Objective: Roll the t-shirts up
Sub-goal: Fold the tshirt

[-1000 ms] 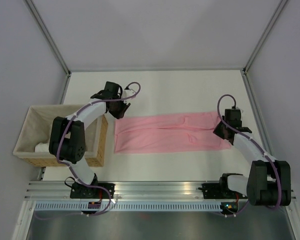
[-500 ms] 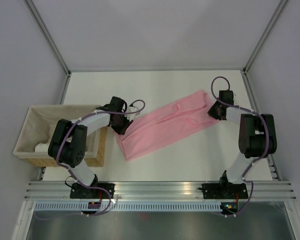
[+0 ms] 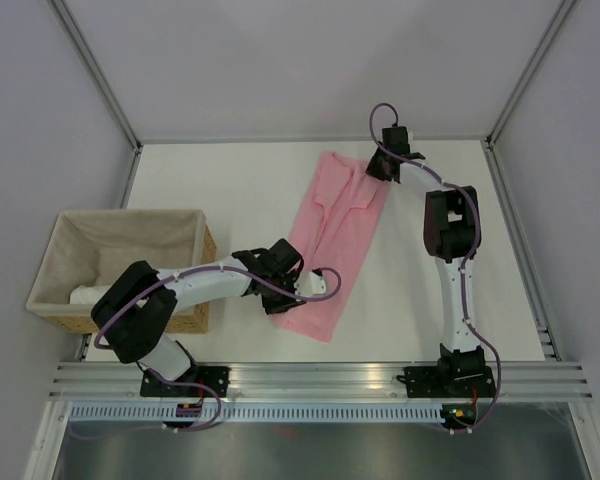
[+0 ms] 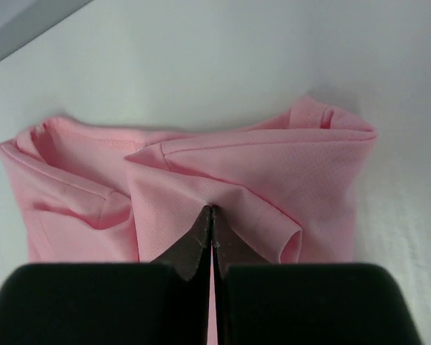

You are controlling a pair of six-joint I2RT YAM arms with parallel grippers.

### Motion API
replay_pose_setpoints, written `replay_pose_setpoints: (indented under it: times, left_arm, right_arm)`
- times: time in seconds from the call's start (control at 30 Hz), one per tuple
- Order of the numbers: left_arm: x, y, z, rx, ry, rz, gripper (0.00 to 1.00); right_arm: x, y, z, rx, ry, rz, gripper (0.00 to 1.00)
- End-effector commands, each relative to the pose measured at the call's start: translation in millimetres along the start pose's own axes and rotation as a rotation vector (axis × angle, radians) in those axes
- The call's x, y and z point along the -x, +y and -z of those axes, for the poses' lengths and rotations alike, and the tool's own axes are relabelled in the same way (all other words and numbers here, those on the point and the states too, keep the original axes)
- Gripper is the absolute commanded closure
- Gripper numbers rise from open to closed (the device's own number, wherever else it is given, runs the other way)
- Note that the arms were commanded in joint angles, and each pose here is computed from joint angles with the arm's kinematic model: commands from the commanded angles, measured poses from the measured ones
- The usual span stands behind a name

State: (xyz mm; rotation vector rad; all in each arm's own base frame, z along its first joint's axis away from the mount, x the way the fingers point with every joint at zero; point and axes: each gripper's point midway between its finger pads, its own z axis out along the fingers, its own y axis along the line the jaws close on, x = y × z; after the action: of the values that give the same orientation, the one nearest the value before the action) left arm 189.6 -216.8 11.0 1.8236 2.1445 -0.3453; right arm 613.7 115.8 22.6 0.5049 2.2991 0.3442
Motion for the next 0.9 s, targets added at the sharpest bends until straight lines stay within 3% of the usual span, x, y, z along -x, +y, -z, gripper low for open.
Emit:
replay_pose_setpoints:
  times: [0.0, 0.17, 0.37, 0.53, 0.63, 0.7, 0.73, 0.8, 0.83, 0.87]
  left_arm:
    - [-21.4, -65.7, -12.0, -0.243, 0.101, -0.03, 0.66]
    - [-8.5, -73.9, -14.2, -0.247, 0.1, -0.055, 0.65]
    - [16.4, -70.1, 11.0, -0.209, -0.008, -0.088, 0.63]
    - [29.7, -57.8, 32.8, -0.162, -0.015, -0.086, 0.62]
    - [27.7, -51.6, 47.4, -0.147, -0.001, -0.054, 0.62]
    - [26.7, -47.4, 58.6, -0.145, -0.002, -0.033, 0.62]
    - [20.7, -46.3, 62.5, -0.139, 0.022, -0.028, 0.62]
    - [14.6, -37.0, 67.0, -0.094, 0.033, -0.01, 0.62]
    - [9.5, -30.0, 67.7, -0.059, 0.052, 0.003, 0.62]
    - [6.6, -26.8, 68.1, -0.047, 0.059, 0.013, 0.62]
  right_arm:
    - [-31.2, 15.9, -16.5, 0.001, 0.077, 0.023, 1.0]
    - [-22.8, 38.8, -13.3, 0.026, 0.045, 0.011, 1.0]
    - [-0.6, 53.1, 10.7, 0.078, -0.003, 0.087, 0.99]
    - [27.1, 87.0, 52.6, 0.208, -0.043, 0.165, 0.89]
    - [60.6, 101.8, 105.2, 0.24, -0.124, 0.209, 0.81]
    - [52.8, 95.3, 120.5, 0.232, -0.111, 0.224, 0.74]
    - [64.8, 99.2, 149.3, 0.244, -0.148, 0.223, 0.71]
    - [32.3, 73.3, 157.5, 0.192, -0.08, 0.209, 0.63]
    - [35.1, 74.3, 184.9, 0.202, -0.106, 0.19, 0.61]
    - [-0.3, 46.4, 180.0, 0.14, -0.039, 0.183, 0.58]
